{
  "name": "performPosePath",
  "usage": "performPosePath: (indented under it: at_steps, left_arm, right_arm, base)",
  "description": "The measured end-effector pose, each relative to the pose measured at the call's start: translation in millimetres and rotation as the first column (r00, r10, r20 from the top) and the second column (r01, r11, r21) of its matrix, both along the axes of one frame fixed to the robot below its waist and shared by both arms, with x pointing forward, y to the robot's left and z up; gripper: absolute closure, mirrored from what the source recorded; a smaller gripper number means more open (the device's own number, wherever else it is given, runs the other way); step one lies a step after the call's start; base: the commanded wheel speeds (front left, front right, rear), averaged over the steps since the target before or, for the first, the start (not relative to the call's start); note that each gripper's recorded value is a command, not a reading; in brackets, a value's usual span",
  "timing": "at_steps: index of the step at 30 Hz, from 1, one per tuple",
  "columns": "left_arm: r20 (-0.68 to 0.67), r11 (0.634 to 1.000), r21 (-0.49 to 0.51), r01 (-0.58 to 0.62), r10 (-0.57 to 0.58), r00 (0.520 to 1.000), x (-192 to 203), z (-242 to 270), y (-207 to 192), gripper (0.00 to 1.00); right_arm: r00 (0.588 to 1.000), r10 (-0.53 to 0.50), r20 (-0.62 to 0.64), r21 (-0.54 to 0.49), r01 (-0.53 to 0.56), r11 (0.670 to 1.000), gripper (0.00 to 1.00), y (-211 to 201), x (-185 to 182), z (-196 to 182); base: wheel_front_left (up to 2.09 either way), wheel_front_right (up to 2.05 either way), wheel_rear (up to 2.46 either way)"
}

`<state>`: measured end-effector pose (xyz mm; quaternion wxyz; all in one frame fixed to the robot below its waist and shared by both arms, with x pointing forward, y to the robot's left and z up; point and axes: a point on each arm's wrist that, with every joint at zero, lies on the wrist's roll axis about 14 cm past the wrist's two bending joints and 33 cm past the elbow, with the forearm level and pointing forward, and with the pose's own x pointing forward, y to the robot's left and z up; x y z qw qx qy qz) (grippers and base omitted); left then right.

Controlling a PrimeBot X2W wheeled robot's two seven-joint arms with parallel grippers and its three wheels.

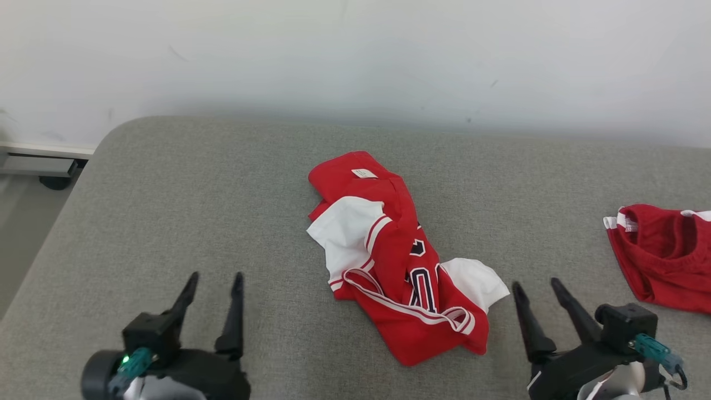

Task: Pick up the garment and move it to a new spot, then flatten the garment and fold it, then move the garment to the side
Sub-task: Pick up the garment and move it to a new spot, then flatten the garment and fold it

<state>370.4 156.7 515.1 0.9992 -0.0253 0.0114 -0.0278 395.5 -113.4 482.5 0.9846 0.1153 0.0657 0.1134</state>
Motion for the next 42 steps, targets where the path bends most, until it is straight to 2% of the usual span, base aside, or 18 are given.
performPosePath:
  at_steps: [3,8,15,16,19,26,27,28,29,33,36,42]
  left_arm:
    - [0.0,0.999,-0.008,-0.048,0.048,0.999,-6,-2,13,0.0]
    - [0.028,0.998,-0.01,-0.062,0.062,0.998,-5,5,12,0.0]
    - [0.051,0.997,-0.014,-0.07,0.071,0.996,-6,13,9,0.0]
    - [0.047,0.997,-0.014,-0.074,0.075,0.996,-6,13,10,0.0]
    - [0.055,0.997,-0.015,-0.078,0.079,0.995,-7,16,11,0.0]
    - [0.054,0.997,-0.006,-0.073,0.073,0.996,-7,17,8,0.0]
    - [0.048,0.997,-0.007,-0.071,0.071,0.996,-7,16,7,0.0]
    - [0.046,0.997,-0.01,-0.071,0.071,0.996,-7,16,6,0.0]
    - [0.046,0.997,-0.012,-0.072,0.072,0.996,-7,16,6,0.0]
    - [0.036,0.996,-0.017,-0.092,0.092,0.995,-9,13,12,0.0]
    - [0.021,0.996,-0.019,-0.087,0.088,0.996,-9,9,10,0.0]
    - [0.022,0.998,-0.024,-0.054,0.054,0.998,-5,11,-1,0.0]
  right_arm:
    - [0.998,0.055,-0.03,0.034,-0.054,0.998,0.0,14,-3,-2]
    - [0.988,0.143,-0.058,0.028,-0.142,0.99,0.0,33,-4,-1]
    - [0.936,0.325,-0.134,-0.027,-0.332,0.943,0.0,74,-9,-3]
    - [0.911,0.375,-0.172,-0.048,-0.388,0.92,0.0,85,-12,-8]
    - [0.867,0.428,-0.256,-0.125,-0.469,0.875,0.0,96,-20,-23]
    - [0.814,0.425,-0.395,-0.286,-0.549,0.785,0.0,91,-19,-51]
    - [0.807,0.423,-0.412,-0.293,-0.557,0.777,0.47,91,-20,-55]
    - [0.801,0.429,-0.418,-0.297,-0.566,0.769,0.82,92,-21,-56]
    - [0.799,0.429,-0.421,-0.295,-0.568,0.768,1.0,92,-21,-57]
    - [0.806,0.434,-0.403,-0.301,-0.564,0.769,1.0,93,-15,-51]
    - [0.841,0.427,-0.333,-0.347,-0.531,0.773,1.0,83,3,-30]
    - [0.918,0.324,-0.23,-0.504,-0.397,0.767,1.0,9,33,0]
  base:
    - [0.0,0.0,0.0]
    - [0.0,0.0,0.0]
    - [0.0,0.0,0.0]
    - [0.0,0.0,0.0]
    - [0.0,0.0,0.0]
    - [0.0,0.0,0.0]
    - [0.0,0.0,0.0]
    - [0.0,0.0,0.0]
    - [0.0,0.0,0.0]
    - [0.0,0.0,0.0]
    - [0.0,0.0,0.0]
    - [0.0,0.0,0.0]
